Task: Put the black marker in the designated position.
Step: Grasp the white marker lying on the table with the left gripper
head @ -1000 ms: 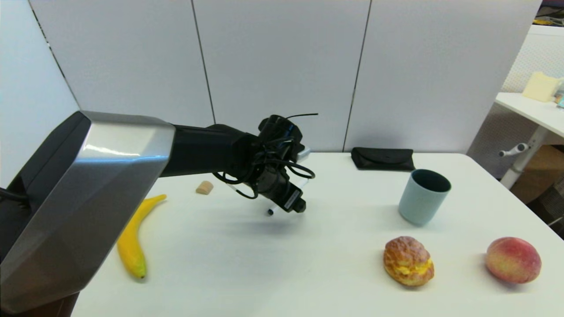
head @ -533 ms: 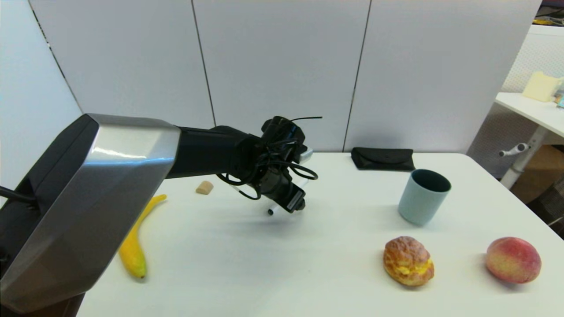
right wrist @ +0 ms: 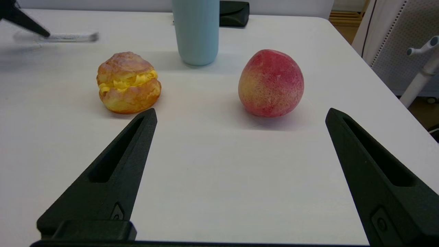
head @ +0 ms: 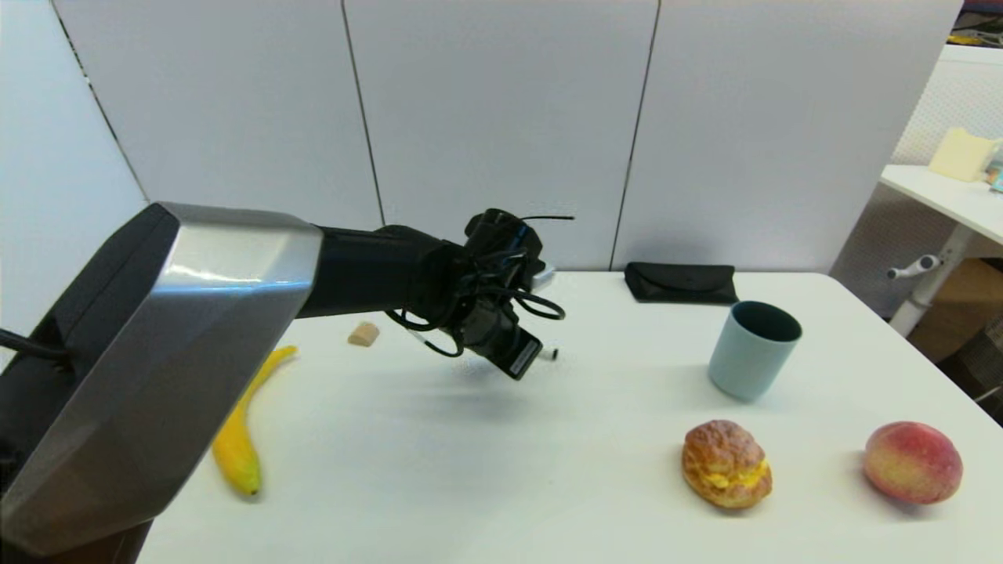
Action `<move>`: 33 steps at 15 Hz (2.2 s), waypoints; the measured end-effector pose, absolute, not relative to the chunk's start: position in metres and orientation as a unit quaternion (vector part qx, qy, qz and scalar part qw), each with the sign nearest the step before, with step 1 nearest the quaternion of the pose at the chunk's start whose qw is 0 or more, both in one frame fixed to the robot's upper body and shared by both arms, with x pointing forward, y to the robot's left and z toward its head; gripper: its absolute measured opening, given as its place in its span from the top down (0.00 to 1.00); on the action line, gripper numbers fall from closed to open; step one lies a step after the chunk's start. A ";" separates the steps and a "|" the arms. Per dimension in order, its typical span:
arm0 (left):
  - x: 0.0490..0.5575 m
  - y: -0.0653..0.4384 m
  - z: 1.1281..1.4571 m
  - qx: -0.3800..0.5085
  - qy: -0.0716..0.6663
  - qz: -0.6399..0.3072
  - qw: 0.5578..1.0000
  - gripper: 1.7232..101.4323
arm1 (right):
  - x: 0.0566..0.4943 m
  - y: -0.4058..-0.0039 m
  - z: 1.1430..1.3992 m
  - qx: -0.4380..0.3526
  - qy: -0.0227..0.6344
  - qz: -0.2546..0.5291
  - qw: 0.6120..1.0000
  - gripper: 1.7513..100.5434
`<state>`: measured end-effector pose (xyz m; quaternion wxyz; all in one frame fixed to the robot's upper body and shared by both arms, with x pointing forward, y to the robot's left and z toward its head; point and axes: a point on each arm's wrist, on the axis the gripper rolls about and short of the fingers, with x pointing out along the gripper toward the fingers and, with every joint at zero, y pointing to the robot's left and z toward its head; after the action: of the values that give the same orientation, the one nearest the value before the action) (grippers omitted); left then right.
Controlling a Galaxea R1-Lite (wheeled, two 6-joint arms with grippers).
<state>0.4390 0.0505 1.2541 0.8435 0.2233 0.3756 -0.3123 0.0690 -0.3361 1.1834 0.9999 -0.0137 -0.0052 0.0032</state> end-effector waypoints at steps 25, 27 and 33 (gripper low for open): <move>0.414 0.059 1.332 0.114 0.237 -0.316 0.912 0.23 | 0.069 -0.336 1.183 -0.013 -0.005 0.003 1.000 0.03; 0.416 0.043 1.328 0.039 0.229 -0.307 0.923 0.18 | 0.069 -0.336 1.183 -0.014 -0.005 0.003 1.000 0.03; 0.416 0.009 1.293 -0.134 0.235 -0.104 0.957 0.11 | 0.069 -0.336 1.183 -0.013 -0.005 0.003 1.000 0.03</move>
<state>0.4158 0.0089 1.2927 0.9571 -0.1344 0.2347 -0.1038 0.0690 -0.3361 1.1834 0.9999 -0.0134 -0.0051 0.0030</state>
